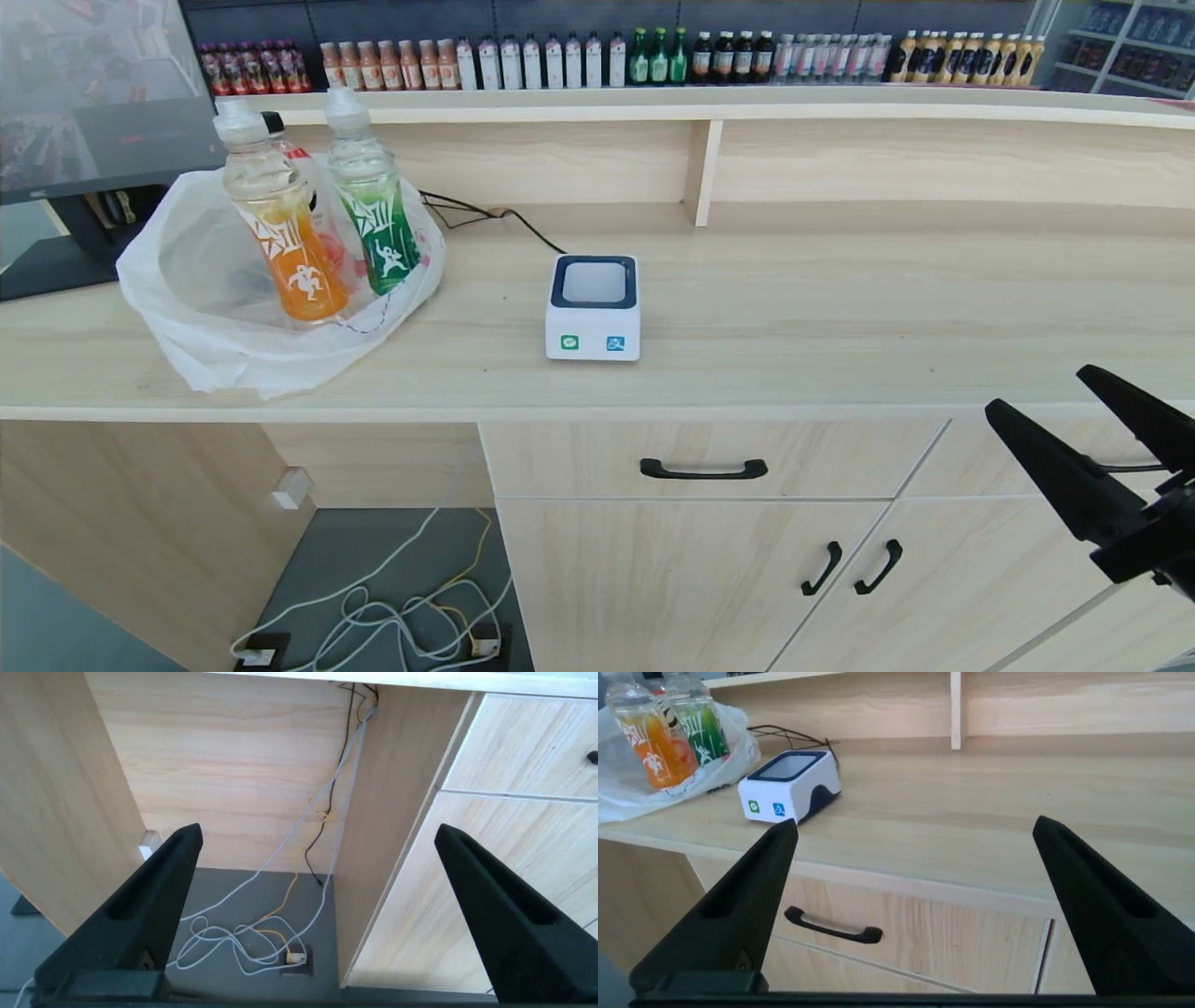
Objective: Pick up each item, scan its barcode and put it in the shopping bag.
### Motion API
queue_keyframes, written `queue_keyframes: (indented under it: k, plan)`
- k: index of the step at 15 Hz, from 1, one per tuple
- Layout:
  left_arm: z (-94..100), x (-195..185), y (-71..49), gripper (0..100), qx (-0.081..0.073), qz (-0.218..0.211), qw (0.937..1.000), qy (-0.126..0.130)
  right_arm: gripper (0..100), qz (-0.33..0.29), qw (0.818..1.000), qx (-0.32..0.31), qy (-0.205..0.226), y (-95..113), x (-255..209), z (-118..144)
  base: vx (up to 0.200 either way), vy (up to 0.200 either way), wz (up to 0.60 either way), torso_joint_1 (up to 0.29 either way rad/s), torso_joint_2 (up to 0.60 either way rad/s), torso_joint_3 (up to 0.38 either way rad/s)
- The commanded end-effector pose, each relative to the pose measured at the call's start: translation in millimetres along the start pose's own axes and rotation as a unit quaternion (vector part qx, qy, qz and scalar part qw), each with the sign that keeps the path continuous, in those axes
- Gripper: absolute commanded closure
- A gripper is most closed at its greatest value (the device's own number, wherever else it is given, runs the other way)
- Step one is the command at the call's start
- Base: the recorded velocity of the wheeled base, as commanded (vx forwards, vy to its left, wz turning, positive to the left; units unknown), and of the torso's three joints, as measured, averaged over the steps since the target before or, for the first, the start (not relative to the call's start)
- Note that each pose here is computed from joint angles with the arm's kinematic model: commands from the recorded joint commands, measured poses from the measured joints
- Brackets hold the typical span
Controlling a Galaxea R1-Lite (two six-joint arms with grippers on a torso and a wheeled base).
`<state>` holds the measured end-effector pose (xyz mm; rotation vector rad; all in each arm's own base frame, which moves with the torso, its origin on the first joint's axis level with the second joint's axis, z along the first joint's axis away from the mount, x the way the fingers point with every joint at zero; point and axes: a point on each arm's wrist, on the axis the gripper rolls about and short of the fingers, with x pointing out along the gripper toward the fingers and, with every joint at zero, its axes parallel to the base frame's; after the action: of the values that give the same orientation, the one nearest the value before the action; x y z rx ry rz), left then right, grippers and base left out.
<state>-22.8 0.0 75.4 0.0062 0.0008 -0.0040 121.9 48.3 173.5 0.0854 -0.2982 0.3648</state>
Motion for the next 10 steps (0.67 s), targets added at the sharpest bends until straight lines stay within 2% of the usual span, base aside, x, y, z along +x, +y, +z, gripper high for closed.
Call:
queue_keyframes:
  k: [1,3,7,10]
  plan:
    - [0.0,0.0,0.0,0,0.000,0.000,1.0000,0.000,0,0.000,1.000,0.004,0.006,0.4,-0.9,-0.7,0.000,0.000,0.00,0.000,0.00,0.000]
    - [0.0,0.0,0.0,0,0.000,0.000,1.0000,0.000,0,0.003,0.999,0.006,0.041,1.3,-4.6,-6.1,0.000,0.000,0.00,0.000,0.00,0.000]
    - [0.0,0.0,0.0,0,0.001,0.000,1.0000,0.000,0,0.058,0.979,-0.003,0.198,5.5,-82.8,-18.8,0.000,0.000,0.00,0.000,0.00,0.000]
    - [0.0,0.0,0.0,0,0.001,0.000,1.0000,0.000,0,0.102,0.963,-0.038,0.245,1.3,-126.1,-33.2,0.000,0.000,0.00,0.000,0.00,0.000]
